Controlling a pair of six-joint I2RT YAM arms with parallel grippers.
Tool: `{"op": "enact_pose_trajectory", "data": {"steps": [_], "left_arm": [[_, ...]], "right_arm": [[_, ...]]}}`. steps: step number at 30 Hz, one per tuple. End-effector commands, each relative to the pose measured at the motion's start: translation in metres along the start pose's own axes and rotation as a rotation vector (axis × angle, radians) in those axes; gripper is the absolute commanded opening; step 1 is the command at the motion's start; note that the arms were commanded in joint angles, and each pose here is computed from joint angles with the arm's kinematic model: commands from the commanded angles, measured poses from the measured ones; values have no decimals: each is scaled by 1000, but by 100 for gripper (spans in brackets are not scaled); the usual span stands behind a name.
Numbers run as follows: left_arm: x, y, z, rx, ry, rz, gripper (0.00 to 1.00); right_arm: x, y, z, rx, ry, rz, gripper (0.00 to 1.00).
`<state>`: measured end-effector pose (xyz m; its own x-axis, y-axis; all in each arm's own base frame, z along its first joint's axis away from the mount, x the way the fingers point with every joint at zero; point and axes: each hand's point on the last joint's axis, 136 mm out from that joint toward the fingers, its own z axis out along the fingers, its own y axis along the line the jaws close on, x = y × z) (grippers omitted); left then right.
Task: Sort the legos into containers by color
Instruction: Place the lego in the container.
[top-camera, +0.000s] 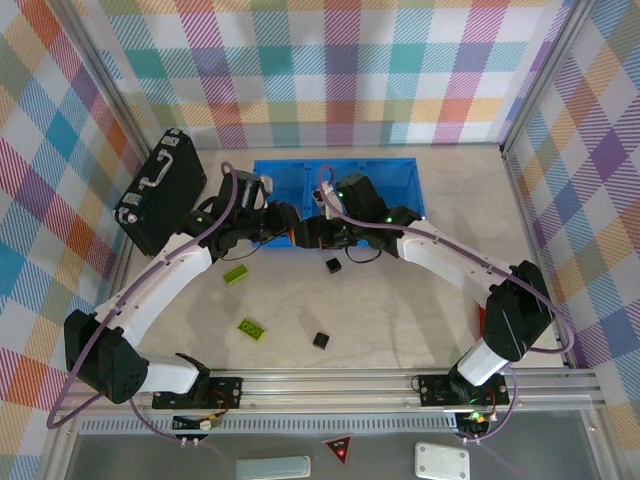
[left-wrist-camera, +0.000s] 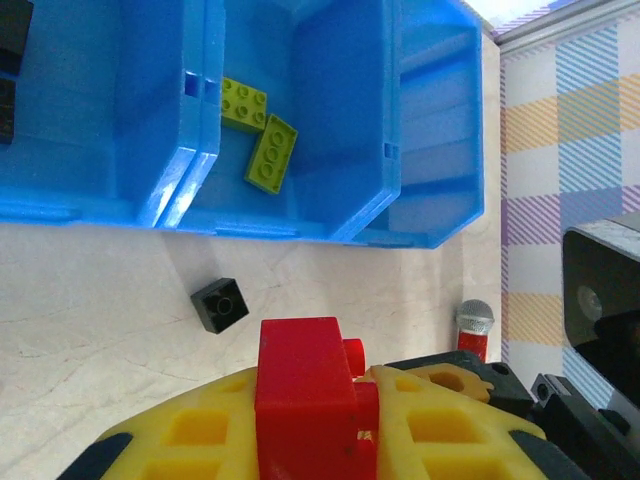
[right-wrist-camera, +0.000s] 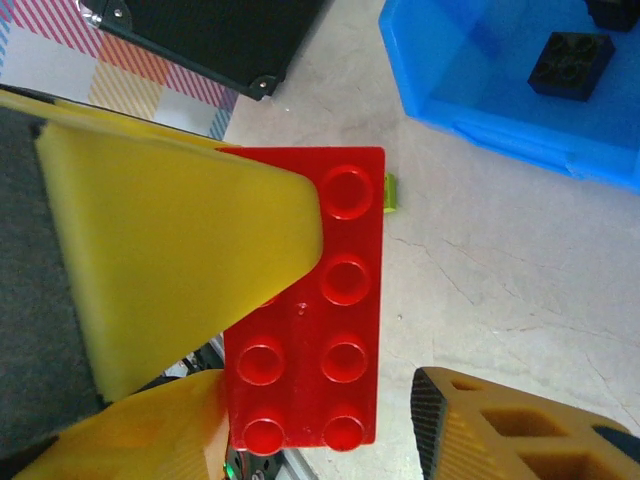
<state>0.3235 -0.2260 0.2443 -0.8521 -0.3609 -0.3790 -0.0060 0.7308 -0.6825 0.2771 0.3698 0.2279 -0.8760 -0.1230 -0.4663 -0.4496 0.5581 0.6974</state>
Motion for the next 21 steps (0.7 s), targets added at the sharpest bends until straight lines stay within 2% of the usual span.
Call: {"op": "enact_pose_trajectory", "data": {"steps": [1, 11, 16, 21], "left_arm": [[6, -10, -7, 20, 7, -18, 24], [5, -11, -12, 25, -1, -27, 28], [4, -13, -16, 28, -12, -16, 39], [4, -12, -20, 21, -15, -3, 44]], "right_arm": [[-18, 17, -2, -55, -73, -72, 50], [-17, 9, -4, -17, -84, -59, 36], [-16, -3, -9, 57, -92, -68, 35], [-14, -30, -15, 178, -76, -71, 35]]}}
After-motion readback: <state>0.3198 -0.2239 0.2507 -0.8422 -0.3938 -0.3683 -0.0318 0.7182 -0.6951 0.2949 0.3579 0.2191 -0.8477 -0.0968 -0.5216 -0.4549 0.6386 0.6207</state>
